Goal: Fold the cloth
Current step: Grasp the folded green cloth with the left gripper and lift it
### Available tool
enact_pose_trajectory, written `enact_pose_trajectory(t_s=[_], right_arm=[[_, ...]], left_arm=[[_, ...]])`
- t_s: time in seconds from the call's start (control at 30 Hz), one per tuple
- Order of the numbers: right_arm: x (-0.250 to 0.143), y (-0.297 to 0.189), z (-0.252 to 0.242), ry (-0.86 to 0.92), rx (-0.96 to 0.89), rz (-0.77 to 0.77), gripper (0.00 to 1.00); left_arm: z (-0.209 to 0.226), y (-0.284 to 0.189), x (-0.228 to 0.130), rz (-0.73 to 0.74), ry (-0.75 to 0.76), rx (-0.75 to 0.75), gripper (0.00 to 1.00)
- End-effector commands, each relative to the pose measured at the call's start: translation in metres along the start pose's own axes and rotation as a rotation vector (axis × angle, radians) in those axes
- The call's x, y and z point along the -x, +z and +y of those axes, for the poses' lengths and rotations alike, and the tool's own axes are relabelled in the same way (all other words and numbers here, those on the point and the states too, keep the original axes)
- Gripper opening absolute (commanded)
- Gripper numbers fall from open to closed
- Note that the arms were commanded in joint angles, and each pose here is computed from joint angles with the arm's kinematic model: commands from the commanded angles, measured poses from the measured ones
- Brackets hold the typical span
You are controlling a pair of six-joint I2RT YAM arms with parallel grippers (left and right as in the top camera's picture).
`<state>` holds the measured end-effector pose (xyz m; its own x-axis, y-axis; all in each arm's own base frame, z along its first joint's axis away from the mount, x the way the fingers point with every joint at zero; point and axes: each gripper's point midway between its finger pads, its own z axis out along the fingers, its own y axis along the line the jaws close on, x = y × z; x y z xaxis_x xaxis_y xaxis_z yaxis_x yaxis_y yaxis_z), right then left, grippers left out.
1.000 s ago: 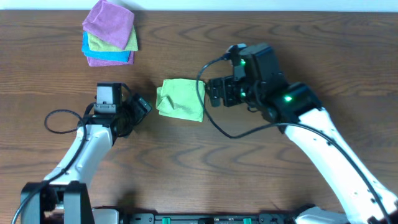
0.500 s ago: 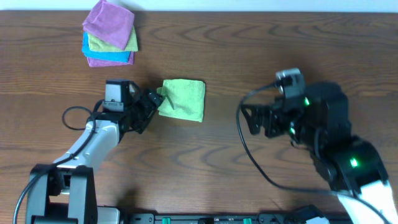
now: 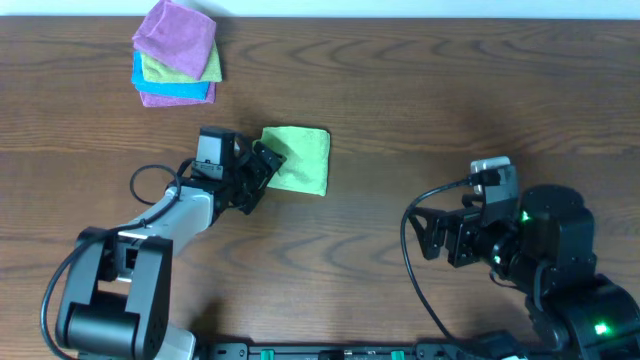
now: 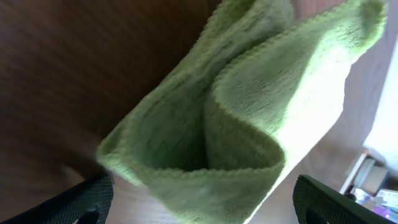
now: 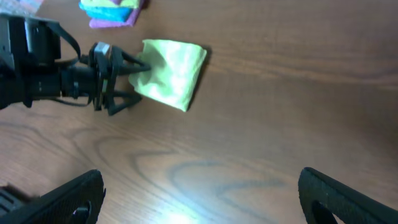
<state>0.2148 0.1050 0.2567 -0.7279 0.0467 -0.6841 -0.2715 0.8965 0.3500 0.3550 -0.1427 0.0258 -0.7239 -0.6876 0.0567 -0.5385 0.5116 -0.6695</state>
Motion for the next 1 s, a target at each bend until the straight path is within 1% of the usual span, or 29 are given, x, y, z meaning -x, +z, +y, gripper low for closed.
enact_pose_trajectory(t_s=[0.0,0.03,0.1,0.13,0.2,0.23,0.3,0.4,0.47,0.8,0.97], right_arm=[[-0.003,0.0,0.002,0.02,0.023,0.011,0.99],[-0.004,0.0,0.003,0.02,0.029,0.015,0.99],[-0.005,0.0,0.003,0.022,0.028,0.019,0.99],[-0.006,0.0,0.002,0.023,0.027,0.021,0.99],[-0.007,0.0,0.002,0.023,0.027,0.025,0.99],[-0.007,0.0,0.003,0.024,0.029,0.027,0.99],[-0.008,0.0,0.005,0.024,0.042,0.03,0.99],[-0.008,-0.001,0.005,0.025,0.043,0.033,0.99],[-0.008,-0.001,0.005,0.025,0.043,0.033,0.99],[-0.008,0.0,0.005,0.025,0.043,0.034,0.99],[-0.008,0.0,0.005,0.026,0.042,0.034,0.99]], left_arm=[[0.004,0.009,-0.001,-0.001,-0.028,0.019,0.94],[0.005,0.011,-0.001,0.0,-0.026,0.02,0.93],[0.006,0.016,-0.002,0.002,-0.023,0.024,0.88],[0.007,0.017,-0.002,-0.002,-0.022,0.028,0.84],[0.009,0.02,-0.001,-0.007,-0.021,0.035,0.73],[0.011,0.021,-0.001,-0.012,-0.021,0.042,0.66],[0.015,0.024,0.001,-0.02,-0.024,0.055,0.47],[0.013,0.027,0.003,-0.021,-0.014,0.041,0.24],[0.01,0.027,0.004,-0.028,-0.007,0.028,0.06],[-0.01,0.024,0.006,-0.03,0.077,-0.05,0.06],[-0.03,0.01,0.005,-0.036,0.117,-0.107,0.06]])
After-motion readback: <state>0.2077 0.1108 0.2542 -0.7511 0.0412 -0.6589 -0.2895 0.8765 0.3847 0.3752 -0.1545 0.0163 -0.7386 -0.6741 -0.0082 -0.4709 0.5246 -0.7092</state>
